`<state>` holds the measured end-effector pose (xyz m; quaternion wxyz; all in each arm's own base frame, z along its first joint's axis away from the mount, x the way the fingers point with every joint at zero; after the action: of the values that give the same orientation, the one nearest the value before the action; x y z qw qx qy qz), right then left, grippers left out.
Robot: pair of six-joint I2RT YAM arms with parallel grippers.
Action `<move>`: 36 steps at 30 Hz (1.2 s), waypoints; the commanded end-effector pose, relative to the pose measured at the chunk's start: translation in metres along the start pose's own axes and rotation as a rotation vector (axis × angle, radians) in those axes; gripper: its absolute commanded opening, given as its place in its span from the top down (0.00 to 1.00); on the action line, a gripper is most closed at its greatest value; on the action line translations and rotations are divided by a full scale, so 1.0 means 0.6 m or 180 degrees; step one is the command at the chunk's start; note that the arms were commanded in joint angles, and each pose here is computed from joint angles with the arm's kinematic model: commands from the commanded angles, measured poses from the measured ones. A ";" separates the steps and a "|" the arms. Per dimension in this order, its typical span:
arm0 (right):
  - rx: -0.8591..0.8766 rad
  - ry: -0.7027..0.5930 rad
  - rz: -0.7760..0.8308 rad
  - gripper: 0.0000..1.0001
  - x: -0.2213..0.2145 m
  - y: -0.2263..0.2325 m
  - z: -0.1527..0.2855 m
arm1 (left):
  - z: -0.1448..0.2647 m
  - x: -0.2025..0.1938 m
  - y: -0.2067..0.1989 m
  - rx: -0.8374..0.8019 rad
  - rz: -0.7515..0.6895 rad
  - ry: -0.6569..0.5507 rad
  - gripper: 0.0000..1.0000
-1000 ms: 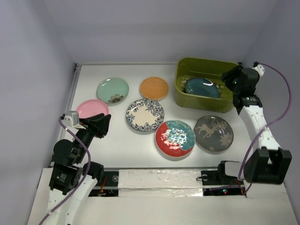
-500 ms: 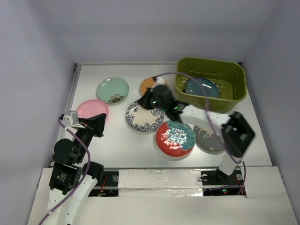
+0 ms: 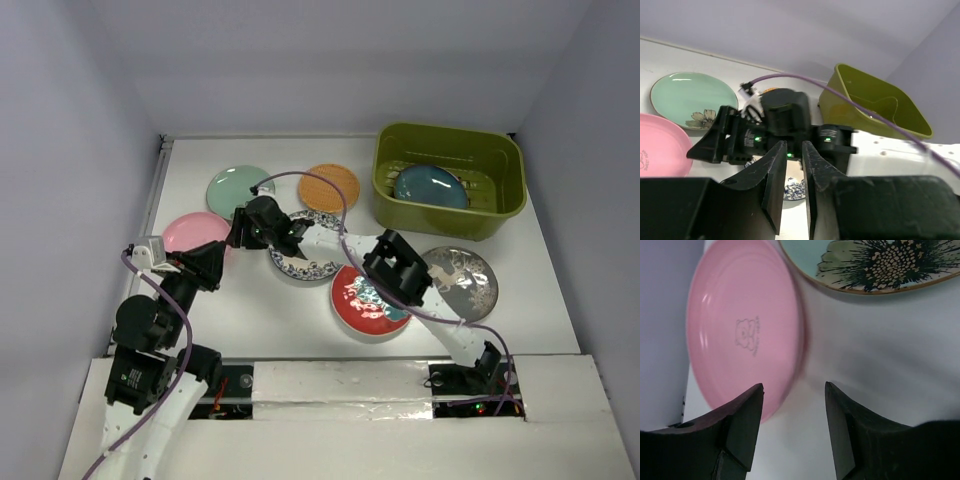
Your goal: Place the plates into the plastic bin on the countertop
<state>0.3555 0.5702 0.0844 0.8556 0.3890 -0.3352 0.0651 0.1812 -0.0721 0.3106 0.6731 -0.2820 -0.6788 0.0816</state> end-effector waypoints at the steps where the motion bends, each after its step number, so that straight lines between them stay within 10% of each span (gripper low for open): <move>1: 0.0080 0.0161 -0.0076 0.42 -0.003 0.014 -0.019 | -0.002 0.017 -0.010 -0.0061 0.0022 -0.0100 0.83; 14: 0.0455 -0.0139 -0.0354 1.00 0.006 0.054 0.016 | -0.002 0.016 -0.008 -0.0037 0.0032 -0.0097 0.78; 26: 0.0134 -0.1604 -0.0090 1.00 0.232 0.059 0.290 | 0.005 0.027 0.001 0.0076 0.0073 -0.0213 0.73; 36: -0.1607 -0.2504 0.0002 1.00 0.411 -0.278 0.631 | -0.005 0.018 0.006 0.0127 0.0091 -0.0142 0.67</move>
<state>0.4095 0.2152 0.3152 0.7257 0.2715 -0.6138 -0.1514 0.1834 -0.0665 0.3090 0.6735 -0.2745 -0.6788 0.1016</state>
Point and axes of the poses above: each gripper's point midway between its finger pads, its own z axis back along the fingers, its own y axis along the line the jaws close on, x = y × z, the point moved 1 cm from there along z, back along the fingers, and after that the axes turned 2 degrees about z, right-handed, at the moved point
